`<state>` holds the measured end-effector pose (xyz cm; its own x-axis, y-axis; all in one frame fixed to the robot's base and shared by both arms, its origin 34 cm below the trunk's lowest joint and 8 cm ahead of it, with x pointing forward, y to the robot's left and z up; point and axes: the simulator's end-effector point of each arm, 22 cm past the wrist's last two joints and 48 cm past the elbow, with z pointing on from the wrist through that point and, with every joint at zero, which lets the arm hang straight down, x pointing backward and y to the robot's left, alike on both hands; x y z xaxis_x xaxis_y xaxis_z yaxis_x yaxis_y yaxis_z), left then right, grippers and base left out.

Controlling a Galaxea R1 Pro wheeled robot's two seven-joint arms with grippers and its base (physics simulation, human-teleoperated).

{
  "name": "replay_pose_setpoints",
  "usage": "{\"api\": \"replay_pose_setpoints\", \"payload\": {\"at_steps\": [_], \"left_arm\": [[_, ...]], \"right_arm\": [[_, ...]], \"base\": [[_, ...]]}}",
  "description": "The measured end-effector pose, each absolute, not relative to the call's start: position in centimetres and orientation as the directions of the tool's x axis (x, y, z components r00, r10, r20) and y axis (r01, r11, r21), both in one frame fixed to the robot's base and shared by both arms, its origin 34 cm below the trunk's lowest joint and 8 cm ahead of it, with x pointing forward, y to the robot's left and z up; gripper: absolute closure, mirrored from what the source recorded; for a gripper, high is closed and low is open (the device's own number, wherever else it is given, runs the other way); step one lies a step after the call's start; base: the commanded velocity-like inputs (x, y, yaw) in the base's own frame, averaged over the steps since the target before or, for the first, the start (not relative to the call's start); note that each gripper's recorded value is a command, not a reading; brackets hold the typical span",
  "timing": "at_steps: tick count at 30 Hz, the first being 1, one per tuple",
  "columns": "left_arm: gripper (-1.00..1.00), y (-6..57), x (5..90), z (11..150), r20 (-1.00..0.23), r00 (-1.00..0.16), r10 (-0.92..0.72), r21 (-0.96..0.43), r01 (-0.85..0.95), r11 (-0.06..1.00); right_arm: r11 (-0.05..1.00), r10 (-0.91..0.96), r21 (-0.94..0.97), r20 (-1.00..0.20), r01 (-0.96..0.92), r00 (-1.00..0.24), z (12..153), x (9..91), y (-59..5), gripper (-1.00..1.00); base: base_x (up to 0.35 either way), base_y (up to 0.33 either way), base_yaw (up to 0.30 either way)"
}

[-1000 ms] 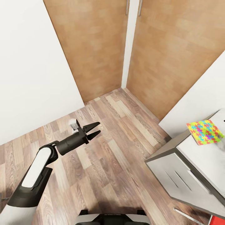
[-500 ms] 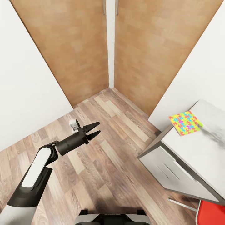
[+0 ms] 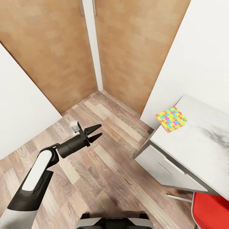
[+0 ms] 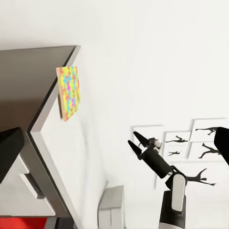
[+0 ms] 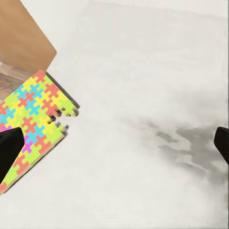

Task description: Put all the toys in the child's room - the three board games (two on the bed and one on the table), the two jigsaw puzzles on the table, and the tennis ball on the table - inside the toy box on the table in the child's room.

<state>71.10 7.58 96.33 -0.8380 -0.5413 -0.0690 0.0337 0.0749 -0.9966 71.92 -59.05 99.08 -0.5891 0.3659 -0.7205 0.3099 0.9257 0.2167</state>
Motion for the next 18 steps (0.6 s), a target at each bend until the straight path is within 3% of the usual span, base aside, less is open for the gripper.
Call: {"api": "replay_pose_setpoints", "payload": {"at_steps": [7,18], "left_arm": [[-1.0,7.62,71.1,96.31,-0.069,-0.838,-0.542,-0.997,0.034,0.075],[-1.0,7.65,71.14,96.32,-0.07,-0.837,-0.542,-0.997,0.035,0.076]], "right_arm": [[0.927,0.363,0.218,-0.725,0.305,-0.585,99.33,71.99,-58.89,-1.0],[0.929,0.36,0.221,-0.73,0.297,-0.581,99.52,72.1,-58.45,-1.0]], "base": [[0.193,0.15,-0.146],[0.238,0.186,-0.035]]}}
